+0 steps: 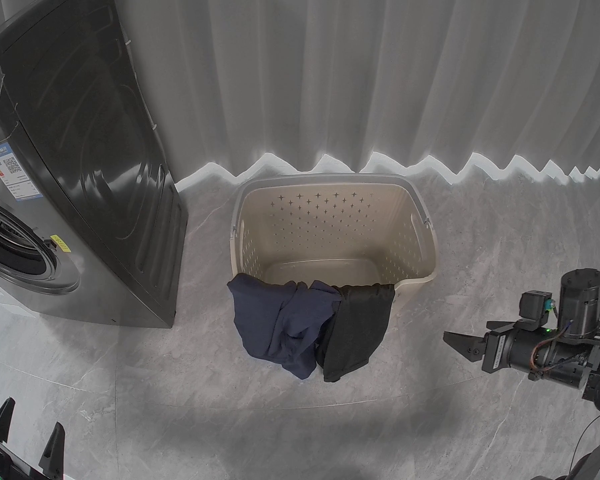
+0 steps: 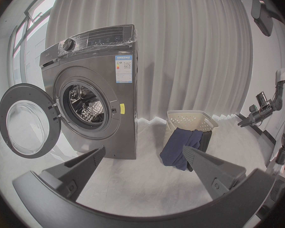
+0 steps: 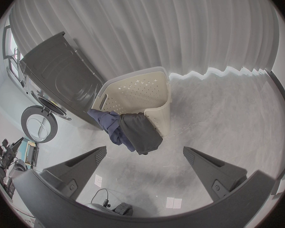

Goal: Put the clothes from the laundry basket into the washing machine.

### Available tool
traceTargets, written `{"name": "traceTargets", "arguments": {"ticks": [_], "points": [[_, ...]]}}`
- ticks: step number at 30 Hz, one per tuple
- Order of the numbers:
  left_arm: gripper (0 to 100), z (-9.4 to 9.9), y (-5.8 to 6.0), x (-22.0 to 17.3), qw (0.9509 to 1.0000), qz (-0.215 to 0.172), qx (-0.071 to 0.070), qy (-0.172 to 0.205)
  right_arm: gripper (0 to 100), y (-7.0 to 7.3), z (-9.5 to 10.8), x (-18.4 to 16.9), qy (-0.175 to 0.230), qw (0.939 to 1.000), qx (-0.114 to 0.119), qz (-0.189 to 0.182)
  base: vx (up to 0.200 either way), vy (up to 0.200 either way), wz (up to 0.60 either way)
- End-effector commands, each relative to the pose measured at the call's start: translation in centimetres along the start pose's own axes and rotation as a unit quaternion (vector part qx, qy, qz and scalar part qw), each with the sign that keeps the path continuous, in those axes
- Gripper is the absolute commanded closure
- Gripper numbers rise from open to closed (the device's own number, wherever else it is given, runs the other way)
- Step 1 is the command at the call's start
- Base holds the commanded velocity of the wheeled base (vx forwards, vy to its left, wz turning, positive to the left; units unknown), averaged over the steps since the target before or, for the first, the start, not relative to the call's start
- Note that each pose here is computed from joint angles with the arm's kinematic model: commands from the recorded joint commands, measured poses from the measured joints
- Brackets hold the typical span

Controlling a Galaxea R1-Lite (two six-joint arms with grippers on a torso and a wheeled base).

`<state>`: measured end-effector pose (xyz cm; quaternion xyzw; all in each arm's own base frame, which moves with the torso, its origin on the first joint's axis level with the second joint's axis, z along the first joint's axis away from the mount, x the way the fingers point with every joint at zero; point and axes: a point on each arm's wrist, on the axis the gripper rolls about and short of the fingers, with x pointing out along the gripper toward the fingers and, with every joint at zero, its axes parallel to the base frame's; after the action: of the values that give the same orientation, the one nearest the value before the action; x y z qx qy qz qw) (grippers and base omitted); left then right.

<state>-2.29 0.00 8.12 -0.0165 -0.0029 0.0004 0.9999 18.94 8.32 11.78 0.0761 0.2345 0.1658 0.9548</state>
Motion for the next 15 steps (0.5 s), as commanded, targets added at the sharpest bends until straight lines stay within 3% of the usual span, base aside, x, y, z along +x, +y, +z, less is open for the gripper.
{"name": "traceTargets", "arguments": {"ticks": [1,8,15], "points": [[0,-0.5,0.0,0.1,1.0,0.0,0.0,0.004,0,0.8,-0.9,3.1,0.03,0.9995,-0.008,-0.004,0.0,0.0,0.0],[0,-0.5,0.0,0.0,1.0,0.0,0.0,0.003,0,1.5,-1.6,4.0,0.04,0.9991,-0.016,-0.001,0.171,0.0,0.0],[0,-0.5,0.0,0.1,1.0,0.0,0.0,0.004,0,2.1,-2.3,5.5,0.057,0.9981,-0.023,-0.003,0.0,0.0,0.0]]}}
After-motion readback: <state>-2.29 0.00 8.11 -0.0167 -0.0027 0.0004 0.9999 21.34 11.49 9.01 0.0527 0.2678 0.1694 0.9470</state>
